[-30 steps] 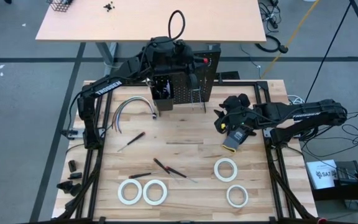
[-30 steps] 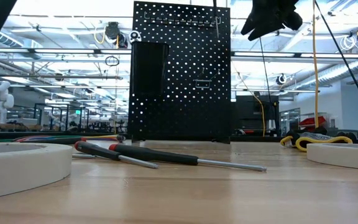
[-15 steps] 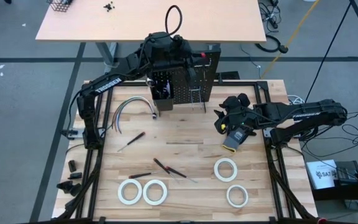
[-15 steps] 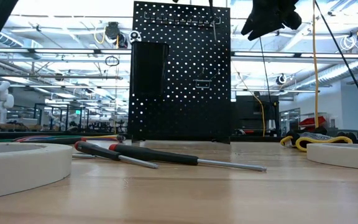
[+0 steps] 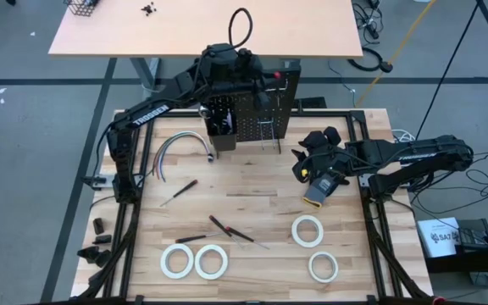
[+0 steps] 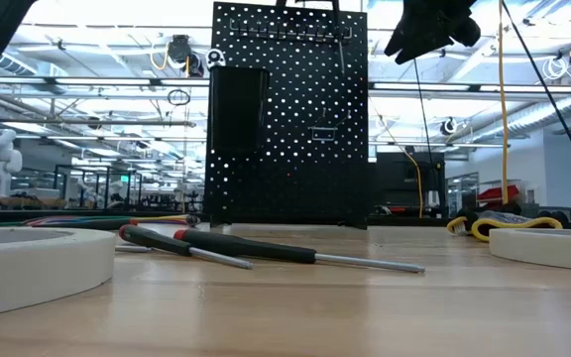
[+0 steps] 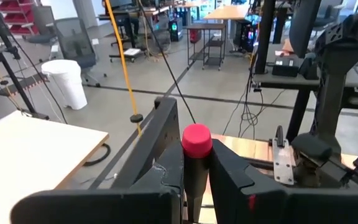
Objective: Hang tools onto peg board
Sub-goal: Hang the nut driver on the peg board
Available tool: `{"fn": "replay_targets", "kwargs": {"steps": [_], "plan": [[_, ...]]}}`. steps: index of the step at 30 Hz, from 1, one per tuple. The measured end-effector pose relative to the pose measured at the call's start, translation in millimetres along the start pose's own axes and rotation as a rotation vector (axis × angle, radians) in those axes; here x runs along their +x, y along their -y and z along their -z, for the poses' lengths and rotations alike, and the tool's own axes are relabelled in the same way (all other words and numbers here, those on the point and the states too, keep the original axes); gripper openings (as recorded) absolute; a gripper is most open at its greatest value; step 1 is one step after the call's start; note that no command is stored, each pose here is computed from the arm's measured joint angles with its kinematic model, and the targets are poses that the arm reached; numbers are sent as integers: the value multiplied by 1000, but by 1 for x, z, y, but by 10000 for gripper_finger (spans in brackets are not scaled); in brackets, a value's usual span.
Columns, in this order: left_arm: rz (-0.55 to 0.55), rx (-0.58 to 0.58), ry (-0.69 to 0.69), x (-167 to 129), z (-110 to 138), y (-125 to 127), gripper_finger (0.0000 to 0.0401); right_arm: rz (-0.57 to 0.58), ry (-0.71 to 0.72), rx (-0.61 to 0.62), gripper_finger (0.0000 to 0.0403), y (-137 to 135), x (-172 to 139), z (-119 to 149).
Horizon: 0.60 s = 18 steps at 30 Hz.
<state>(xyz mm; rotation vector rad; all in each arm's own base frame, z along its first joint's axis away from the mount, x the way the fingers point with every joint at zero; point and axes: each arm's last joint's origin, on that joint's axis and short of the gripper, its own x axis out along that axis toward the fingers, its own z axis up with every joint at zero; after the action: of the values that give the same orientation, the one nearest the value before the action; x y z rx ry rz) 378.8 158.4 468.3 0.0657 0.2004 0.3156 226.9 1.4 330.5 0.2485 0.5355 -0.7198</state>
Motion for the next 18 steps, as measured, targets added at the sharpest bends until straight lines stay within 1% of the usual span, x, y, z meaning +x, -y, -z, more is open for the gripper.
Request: {"fn": "replay_targets", "kwargs": {"steps": [2, 6, 8, 18], "plan": [[1, -1, -9, 4, 3, 0, 45, 0, 0, 0, 157, 0, 0, 0], [-2, 1, -27, 7, 6, 0, 84, 0, 0, 0, 157, 0, 0, 0], [-3, 7, -25, 8, 6, 0, 96, 0, -1, -4, 157, 0, 0, 0], [-23, 7, -25, 7, 6, 1, 106, -1, -1, -8, 157, 0, 0, 0]]}}
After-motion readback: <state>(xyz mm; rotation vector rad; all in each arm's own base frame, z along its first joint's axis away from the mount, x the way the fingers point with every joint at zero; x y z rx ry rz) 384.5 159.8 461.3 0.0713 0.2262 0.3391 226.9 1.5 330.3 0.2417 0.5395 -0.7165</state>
